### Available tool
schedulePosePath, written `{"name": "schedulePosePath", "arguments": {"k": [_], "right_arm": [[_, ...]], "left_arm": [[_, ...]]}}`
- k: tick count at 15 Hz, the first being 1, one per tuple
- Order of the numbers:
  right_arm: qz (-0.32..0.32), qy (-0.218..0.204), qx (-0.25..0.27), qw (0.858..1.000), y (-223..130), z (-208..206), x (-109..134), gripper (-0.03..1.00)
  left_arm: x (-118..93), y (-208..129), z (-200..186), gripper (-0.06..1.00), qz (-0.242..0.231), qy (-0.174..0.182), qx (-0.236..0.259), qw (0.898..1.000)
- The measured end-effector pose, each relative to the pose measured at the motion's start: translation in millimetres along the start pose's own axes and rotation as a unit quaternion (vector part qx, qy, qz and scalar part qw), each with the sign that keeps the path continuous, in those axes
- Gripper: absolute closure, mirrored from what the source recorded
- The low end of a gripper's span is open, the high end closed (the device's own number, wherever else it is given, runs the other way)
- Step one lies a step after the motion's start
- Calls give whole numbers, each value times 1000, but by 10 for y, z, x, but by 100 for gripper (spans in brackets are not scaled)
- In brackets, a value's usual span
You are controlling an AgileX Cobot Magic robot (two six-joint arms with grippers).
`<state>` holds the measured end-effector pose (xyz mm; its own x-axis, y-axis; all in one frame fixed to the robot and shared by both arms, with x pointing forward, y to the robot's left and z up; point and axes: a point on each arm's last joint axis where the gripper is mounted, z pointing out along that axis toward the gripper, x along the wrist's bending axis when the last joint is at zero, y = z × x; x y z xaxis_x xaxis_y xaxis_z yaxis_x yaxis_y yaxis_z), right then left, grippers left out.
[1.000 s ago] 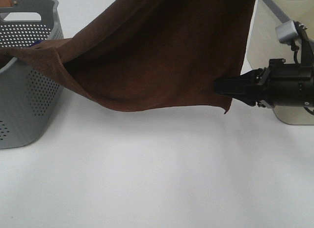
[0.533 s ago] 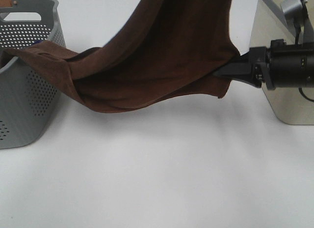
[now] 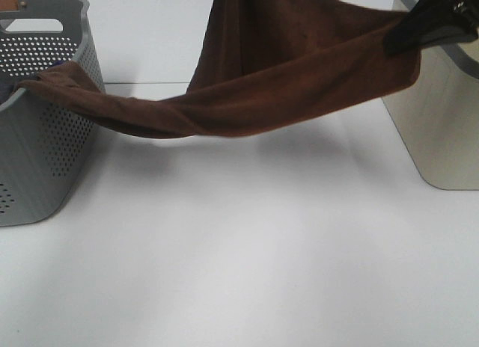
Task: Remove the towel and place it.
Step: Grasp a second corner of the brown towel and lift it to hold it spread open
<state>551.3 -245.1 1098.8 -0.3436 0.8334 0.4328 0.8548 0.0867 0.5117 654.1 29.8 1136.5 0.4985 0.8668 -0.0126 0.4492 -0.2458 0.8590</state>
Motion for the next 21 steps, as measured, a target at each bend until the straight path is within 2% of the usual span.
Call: {"name": "schedulePosePath", "arguments": {"k": [2,4,7,8,10,12,14,17,19,21], "right_arm": [[-26,-46,-55,997,297,-300,90,97],[-66,-81,-122,987,552,-613,212,97],[-98,-131,-190,968,830,-994,341,97],[-106,-138,-211,962,917,-1078,374,97],[-106,-128,-238,957,1055,-1146,424,97],[-108,-111,-258,954,1147,-1193,476,97],[-109,-111,-264,952,1178,-1196,475,97],[-102,-114,-265,952,1252,-1067,376,97],[-90,-111,-257,956,1325,-878,248,97],[-71,-104,-266,956,1433,-642,94,97]], "left_arm": [[44,83,-26,94,-5,1,-34,999],[39,302,-182,94,-6,-3,-96,995],[62,703,-590,94,14,9,-198,980],[76,808,-723,94,24,19,-222,975],[113,920,-879,94,52,46,-248,966],[146,950,-924,94,80,73,-255,961],[164,941,-918,94,92,86,-249,960],[286,827,-785,94,88,109,-192,971],[493,664,-496,94,50,125,-147,980],[727,468,-127,94,-5,133,-123,983]]}}
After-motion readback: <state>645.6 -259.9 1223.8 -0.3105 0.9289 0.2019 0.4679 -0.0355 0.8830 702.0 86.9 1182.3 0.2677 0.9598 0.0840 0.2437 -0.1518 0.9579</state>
